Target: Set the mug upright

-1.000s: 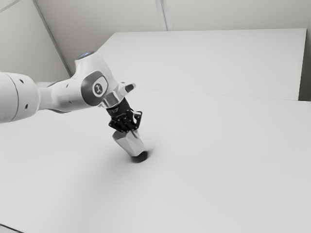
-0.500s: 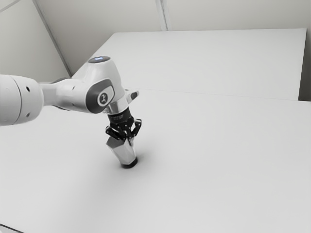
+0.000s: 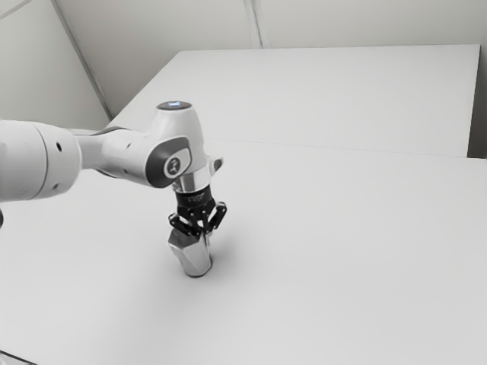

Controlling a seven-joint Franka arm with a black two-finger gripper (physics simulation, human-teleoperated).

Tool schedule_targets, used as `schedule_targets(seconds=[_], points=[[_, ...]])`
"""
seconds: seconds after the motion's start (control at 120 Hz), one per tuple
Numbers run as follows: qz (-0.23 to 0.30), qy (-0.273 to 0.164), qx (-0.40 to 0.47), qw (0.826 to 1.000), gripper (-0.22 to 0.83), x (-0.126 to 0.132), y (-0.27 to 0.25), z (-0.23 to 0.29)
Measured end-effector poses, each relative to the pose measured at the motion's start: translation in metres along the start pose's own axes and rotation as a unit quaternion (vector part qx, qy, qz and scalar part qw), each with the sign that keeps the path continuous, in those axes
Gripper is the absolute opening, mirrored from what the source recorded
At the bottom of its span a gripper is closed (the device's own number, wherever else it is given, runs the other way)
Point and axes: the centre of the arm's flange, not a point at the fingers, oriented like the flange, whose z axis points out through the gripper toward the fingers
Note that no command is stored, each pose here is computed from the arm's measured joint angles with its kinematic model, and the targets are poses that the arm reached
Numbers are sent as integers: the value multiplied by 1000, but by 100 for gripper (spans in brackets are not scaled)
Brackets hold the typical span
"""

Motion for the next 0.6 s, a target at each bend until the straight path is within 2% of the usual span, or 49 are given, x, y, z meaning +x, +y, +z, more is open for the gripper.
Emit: schedule_targets(seconds=[0.15,0.258,0.408,0.6], points=[[-14,4,0,1000,21,-2,4,-2],[-22,7,-3,1000,37,-2,5,-7],[-32,16,-17,999,50,1,7,-23],[-40,21,-31,998,57,1,6,-47]])
